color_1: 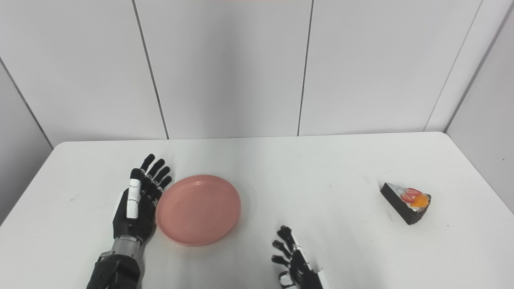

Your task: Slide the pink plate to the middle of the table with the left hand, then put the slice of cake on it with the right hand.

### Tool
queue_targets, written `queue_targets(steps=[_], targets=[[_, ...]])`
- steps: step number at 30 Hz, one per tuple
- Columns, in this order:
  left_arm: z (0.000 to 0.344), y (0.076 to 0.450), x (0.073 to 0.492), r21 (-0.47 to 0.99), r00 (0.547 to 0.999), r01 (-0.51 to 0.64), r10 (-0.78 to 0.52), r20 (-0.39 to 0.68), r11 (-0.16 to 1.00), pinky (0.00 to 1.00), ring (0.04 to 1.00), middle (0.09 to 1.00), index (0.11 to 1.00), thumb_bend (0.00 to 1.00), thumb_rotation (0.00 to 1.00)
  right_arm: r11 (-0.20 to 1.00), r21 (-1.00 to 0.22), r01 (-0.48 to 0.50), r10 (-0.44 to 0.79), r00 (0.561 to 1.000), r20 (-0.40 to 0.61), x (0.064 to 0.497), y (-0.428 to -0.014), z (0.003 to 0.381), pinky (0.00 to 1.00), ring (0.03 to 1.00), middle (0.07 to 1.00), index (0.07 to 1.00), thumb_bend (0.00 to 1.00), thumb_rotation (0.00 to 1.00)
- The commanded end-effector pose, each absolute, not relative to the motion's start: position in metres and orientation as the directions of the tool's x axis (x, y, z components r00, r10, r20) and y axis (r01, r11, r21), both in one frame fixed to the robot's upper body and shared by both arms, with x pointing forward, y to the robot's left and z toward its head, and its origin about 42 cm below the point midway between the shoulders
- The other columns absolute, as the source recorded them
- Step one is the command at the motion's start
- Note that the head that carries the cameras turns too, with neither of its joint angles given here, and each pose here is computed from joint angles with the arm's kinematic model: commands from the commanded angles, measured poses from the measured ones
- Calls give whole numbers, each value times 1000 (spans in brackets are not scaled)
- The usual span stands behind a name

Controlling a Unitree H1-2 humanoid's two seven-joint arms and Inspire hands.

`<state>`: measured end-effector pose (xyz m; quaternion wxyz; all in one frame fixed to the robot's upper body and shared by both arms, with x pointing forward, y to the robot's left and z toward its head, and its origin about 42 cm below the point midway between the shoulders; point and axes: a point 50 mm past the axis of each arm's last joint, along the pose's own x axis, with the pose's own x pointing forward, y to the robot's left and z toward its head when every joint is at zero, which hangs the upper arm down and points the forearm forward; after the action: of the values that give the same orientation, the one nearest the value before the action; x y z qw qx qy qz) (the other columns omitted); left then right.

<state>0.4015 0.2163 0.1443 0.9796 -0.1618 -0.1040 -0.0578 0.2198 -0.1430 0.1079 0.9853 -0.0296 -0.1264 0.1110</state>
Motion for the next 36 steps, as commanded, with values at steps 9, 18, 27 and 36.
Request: queue_targets(steps=[9,18,27,36], targets=[[127,187,367,-315,975,181,-127,183,932,933,900,902,899,922,728,974,-90,-210,226,945,238,215,-128,121,818,893,948,959,785,1000],[110,174,352,-356,983,133,-79,163,925,984,917,900,909,932,738,977,-82,-197,212,946,245,219,-111,124,795,891,939,950,815,993],[102,175,353,-361,987,111,-60,149,926,998,906,881,886,895,750,988,-79,-132,149,954,262,222,-100,125,792,865,922,922,843,999],[98,174,352,-372,989,107,-62,131,922,996,906,884,890,891,747,991,-131,15,28,948,316,216,-103,129,749,838,889,882,788,895]])
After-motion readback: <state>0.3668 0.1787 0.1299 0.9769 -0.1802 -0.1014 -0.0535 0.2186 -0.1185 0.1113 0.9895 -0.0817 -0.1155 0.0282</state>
